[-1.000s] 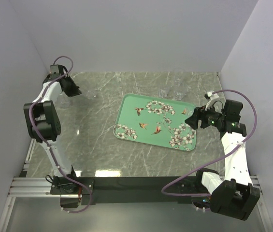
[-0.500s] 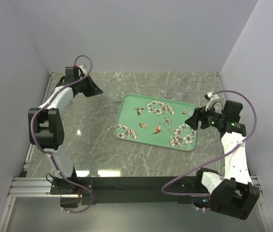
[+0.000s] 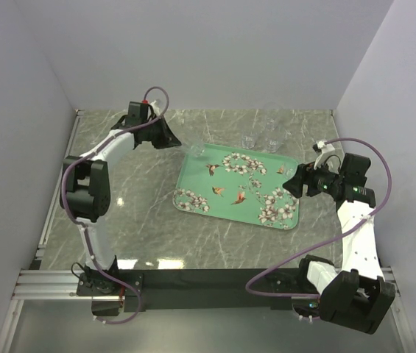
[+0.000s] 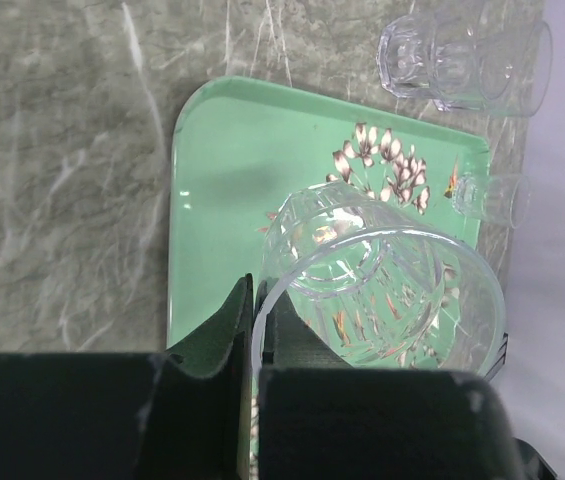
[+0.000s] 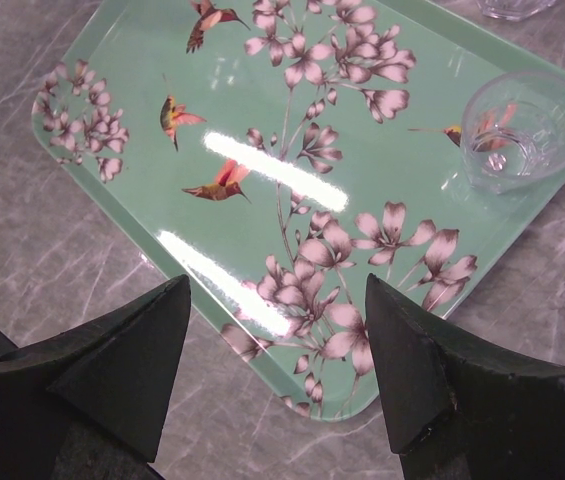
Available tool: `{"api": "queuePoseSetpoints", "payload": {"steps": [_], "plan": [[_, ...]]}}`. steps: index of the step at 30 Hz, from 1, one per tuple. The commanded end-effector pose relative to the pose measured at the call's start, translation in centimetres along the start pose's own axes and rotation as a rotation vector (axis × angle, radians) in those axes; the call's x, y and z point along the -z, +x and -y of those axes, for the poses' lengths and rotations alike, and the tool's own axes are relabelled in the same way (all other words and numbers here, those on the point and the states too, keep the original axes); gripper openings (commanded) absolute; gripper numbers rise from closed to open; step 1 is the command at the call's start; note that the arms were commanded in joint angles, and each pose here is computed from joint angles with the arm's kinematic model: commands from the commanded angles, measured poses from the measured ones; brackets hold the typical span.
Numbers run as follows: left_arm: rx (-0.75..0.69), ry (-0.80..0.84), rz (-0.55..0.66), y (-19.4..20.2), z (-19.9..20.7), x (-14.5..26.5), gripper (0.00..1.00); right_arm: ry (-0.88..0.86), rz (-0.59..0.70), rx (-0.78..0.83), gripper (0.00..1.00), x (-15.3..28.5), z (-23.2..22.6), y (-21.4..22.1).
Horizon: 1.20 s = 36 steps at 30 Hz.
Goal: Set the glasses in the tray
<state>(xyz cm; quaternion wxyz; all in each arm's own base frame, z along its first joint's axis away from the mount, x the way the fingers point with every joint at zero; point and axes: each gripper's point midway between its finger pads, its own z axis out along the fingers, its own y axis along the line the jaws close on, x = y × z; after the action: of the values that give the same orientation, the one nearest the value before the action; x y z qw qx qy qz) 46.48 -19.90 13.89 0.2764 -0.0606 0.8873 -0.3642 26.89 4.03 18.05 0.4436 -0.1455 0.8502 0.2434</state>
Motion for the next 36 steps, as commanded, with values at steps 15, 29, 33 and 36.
{"api": "queuePoseSetpoints", "payload": {"steps": [15, 29, 33, 36], "plan": [[-0.068, -0.067, 0.013, -1.0, 2.4, -5.1, 0.04, 0.000, 0.022, 0.006, 0.77, 0.1, 0.3, -0.4], [-0.117, -0.177, 0.013, -0.6, 1.6, -6.8, 0.45, 0.006, 0.021, 0.003, 0.77, 0.1, 0.5, -0.3], [-0.144, -0.150, 0.012, -0.5, 2.7, -6.1, 0.66, 0.012, 0.022, 0.002, 0.77, 0.2, 0.6, -0.3], [-0.185, -0.113, 0.058, -1.5, 4.5, -4.2, 0.87, 0.013, 0.026, 0.004, 0.77, 0.2, 0.6, -0.4]]}}
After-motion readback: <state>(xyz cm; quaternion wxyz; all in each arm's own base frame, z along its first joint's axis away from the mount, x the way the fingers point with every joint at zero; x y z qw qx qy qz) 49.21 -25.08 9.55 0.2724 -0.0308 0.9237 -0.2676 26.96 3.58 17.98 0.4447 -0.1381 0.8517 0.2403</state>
